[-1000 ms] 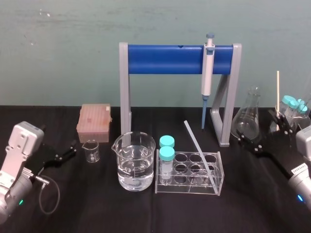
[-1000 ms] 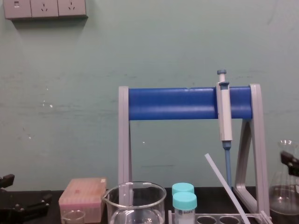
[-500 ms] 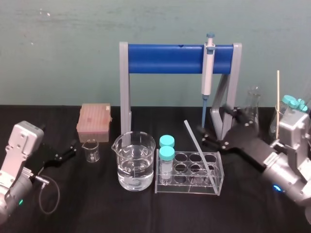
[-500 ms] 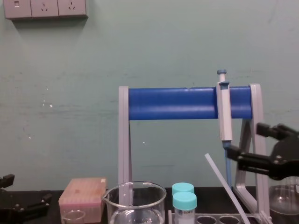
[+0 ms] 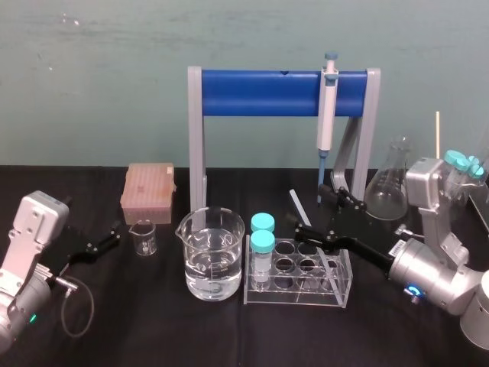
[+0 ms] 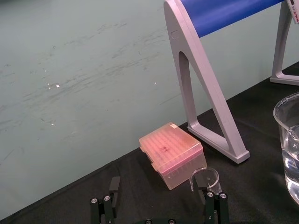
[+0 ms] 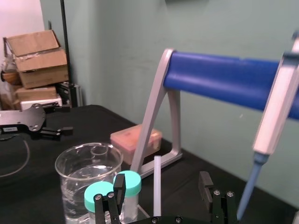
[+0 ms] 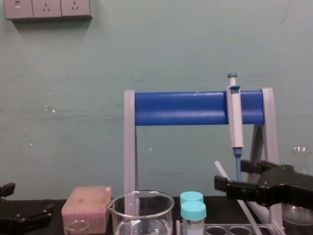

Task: Pick up the stirring rod with one hand, then place it down.

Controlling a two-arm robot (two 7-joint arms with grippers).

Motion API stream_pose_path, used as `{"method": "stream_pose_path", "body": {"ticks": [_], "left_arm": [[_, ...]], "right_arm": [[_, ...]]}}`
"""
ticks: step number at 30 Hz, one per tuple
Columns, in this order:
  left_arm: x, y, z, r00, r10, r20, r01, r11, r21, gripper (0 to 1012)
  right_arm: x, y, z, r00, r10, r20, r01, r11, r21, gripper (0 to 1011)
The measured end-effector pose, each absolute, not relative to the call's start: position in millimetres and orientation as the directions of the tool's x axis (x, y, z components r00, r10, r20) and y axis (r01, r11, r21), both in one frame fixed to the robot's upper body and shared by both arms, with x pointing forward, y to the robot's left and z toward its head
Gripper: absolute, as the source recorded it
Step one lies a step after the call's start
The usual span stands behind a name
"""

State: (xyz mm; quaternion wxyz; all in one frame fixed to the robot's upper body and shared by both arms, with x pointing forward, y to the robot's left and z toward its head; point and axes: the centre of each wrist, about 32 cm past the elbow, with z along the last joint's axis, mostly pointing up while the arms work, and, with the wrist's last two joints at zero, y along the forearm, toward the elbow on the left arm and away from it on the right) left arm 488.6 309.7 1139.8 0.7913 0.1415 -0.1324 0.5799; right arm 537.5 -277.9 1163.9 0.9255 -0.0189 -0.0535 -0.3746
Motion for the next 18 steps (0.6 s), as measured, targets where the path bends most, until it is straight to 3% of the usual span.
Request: {"method": "stream_pose_path", "body": {"ticks": [6, 18], "left_arm": [[488.6, 309.7, 1139.8, 0.292, 0.88, 0.374, -0.955, 0.287, 0.07, 1000], [488.6, 309.7, 1139.8, 0.292, 0.88, 0.374, -0.955, 0.287, 0.07, 1000]], "right_arm": [[543.3, -275.1, 1159.7, 0.727, -0.686, 0.024, 0.687, 0.726, -0.041, 1000], [544.5, -274.8, 1159.2, 0.722, -0.692, 0.019, 0.692, 0.72, -0.051, 1000]]}}
